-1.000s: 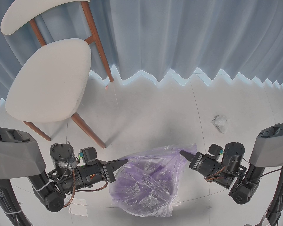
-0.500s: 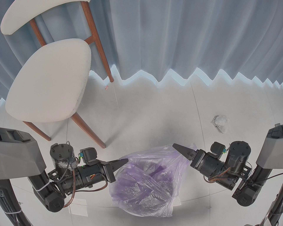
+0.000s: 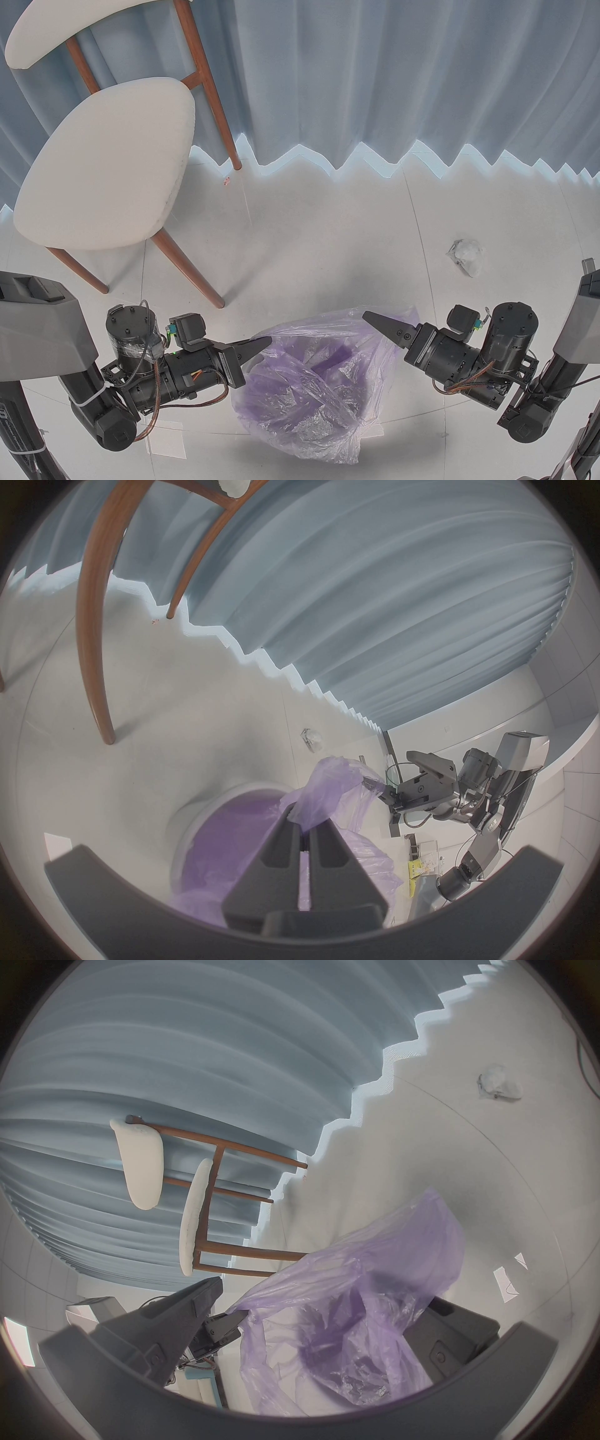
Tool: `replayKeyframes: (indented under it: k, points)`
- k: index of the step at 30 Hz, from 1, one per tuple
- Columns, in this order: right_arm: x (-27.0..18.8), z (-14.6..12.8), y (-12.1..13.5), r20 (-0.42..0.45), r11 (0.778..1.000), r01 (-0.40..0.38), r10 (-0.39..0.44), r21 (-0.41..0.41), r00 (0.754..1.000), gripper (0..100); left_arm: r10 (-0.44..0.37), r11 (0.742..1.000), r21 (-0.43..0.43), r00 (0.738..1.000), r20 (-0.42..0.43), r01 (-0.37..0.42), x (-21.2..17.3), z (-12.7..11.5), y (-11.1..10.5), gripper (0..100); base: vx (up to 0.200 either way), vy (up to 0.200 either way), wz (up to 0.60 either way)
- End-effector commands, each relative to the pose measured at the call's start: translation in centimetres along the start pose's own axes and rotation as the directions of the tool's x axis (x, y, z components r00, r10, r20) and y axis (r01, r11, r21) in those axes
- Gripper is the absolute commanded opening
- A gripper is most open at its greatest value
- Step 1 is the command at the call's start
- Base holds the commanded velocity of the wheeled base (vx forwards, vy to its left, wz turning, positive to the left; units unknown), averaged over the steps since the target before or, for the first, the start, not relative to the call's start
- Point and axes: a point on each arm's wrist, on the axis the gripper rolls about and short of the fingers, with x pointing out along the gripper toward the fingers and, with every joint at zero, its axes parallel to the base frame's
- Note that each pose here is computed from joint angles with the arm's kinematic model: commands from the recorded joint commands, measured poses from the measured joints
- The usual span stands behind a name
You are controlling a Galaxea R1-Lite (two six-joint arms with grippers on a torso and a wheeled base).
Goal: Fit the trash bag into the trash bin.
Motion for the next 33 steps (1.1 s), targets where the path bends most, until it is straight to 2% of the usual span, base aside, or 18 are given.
replayKeyframes:
  k: [1,5,8,17,22,25,28,30,31,33]
  points:
    - [-0.5,0.4,0.3,-0.005,1.0,0.01,-0.01,-0.002,1.0,100,-0.002,1.0,0.001,1.0,0.003,0.002,0.0,0.1,0.0,0,-0.2,0.0,0.0]
    - [-1.4,1.2,0.7,-0.01,0.999,0.029,-0.029,-0.033,1.0,100,-0.002,1.0,0.002,1.0,0.003,0.002,-0.1,0.1,-0.1,0,-0.2,0.0,0.0]
    - [-2.0,1.3,1.0,-0.067,0.998,0.051,-0.053,-0.032,0.996,100,-0.003,1.0,0.003,1.0,0.005,0.003,0.0,0.1,-0.1,0,-0.2,0.0,0.0]
    - [-2.1,0.8,0.8,-0.102,0.997,0.073,-0.076,-0.03,0.992,100,0.0,1.0,0.003,1.0,-0.003,0.0,0.0,-0.1,0.0,0,0.0,0.0,0.0]
    - [-2.5,0.2,1.4,-0.123,0.998,0.051,-0.055,-0.037,0.991,100,-0.004,1.0,0.007,1.0,-0.002,0.004,0.1,-0.1,-0.1,0,0.0,0.0,0.0]
    - [-2.6,-0.3,2.0,-0.149,0.999,0.033,-0.038,-0.036,0.988,100,0.007,1.0,0.008,0.999,0.033,-0.008,0.1,0.6,0.0,0,0.0,0.0,0.0]
    - [-1.9,-1.6,1.7,-0.234,0.996,0.089,-0.093,-0.027,0.968,100,0.046,0.999,-0.008,0.987,0.154,-0.046,0.3,2.8,-0.2,0,0.0,0.0,0.0]
    - [-1.9,-1.6,1.7,-0.235,0.996,0.09,-0.094,-0.027,0.967,100,0.046,0.999,-0.012,0.986,0.158,-0.045,0.3,2.9,-0.3,0,0.0,0.0,0.0]
    - [-0.6,-1.7,1.5,-0.24,0.995,0.104,-0.102,-0.006,0.965,100,0.036,0.998,-0.067,0.973,0.228,-0.021,0.2,4.4,-1.0,0,0.0,0.0,0.0]
    - [0.1,-1.6,1.3,-0.235,0.994,0.113,-0.11,0.001,0.966,100,0.026,0.995,-0.099,0.969,0.246,-0.002,0.0,4.8,-1.3,0,0.0,0.0,0.0]
